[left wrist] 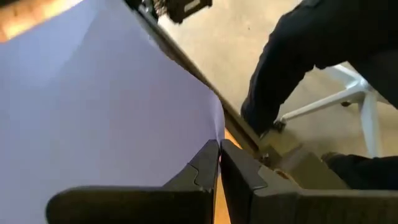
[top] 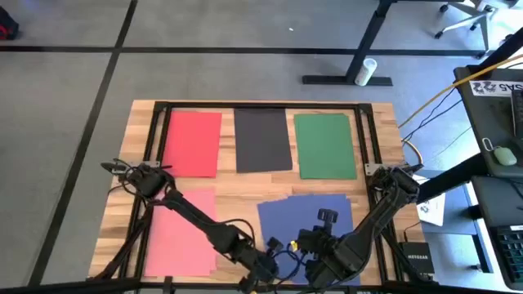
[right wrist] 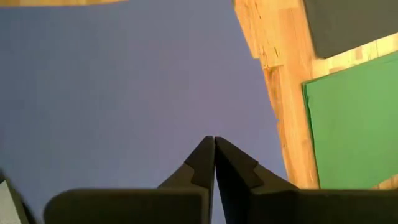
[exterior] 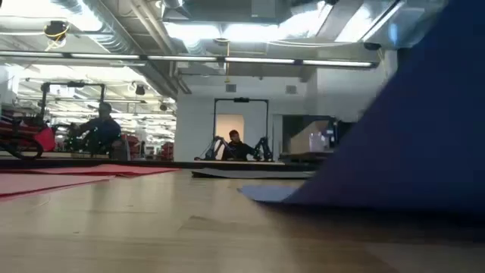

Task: Organize paper
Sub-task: Stack the left blue paper on the stacked blue paper

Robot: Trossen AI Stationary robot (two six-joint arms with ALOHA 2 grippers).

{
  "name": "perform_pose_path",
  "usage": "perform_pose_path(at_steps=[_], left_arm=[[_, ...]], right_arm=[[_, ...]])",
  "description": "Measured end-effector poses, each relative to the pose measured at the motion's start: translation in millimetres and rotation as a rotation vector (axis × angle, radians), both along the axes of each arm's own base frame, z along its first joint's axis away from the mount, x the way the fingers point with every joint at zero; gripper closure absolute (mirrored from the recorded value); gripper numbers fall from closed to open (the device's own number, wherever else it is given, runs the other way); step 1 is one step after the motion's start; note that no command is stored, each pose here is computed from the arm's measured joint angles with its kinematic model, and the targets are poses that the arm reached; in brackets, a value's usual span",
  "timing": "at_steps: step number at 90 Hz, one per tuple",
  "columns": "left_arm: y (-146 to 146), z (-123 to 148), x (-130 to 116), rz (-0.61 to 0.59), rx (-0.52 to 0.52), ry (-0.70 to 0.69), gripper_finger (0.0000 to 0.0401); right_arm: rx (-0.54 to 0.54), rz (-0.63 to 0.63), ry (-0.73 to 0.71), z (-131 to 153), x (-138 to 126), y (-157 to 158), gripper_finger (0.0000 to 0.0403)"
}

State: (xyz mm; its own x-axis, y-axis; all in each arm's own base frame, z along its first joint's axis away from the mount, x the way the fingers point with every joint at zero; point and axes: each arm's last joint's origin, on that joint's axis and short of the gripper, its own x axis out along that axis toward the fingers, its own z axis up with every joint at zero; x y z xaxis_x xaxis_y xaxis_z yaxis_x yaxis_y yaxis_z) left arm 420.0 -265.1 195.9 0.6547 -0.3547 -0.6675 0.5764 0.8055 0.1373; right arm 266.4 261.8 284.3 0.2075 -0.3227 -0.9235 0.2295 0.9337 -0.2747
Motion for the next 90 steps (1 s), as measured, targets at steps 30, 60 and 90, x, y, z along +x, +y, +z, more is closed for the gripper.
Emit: perform_pose_path(at_steps=[30,60,90], left_arm=[[17,-10,22,0.003,-0.008,-0.082,0.0401],[13,-33,39,-0.038,-0.050,-0.135,0.0401],[5,-31,50,-0.109,-0.030,-0.181,0.0401]], right_arm=[[0.016,-0.010,-0.057,15,-8,-3,0.0403],[0.015,-0.015,-0.068,16,-9,-3,0.0403],[0.009,-0.023,-0.083,17,-8,-4,0.0403]])
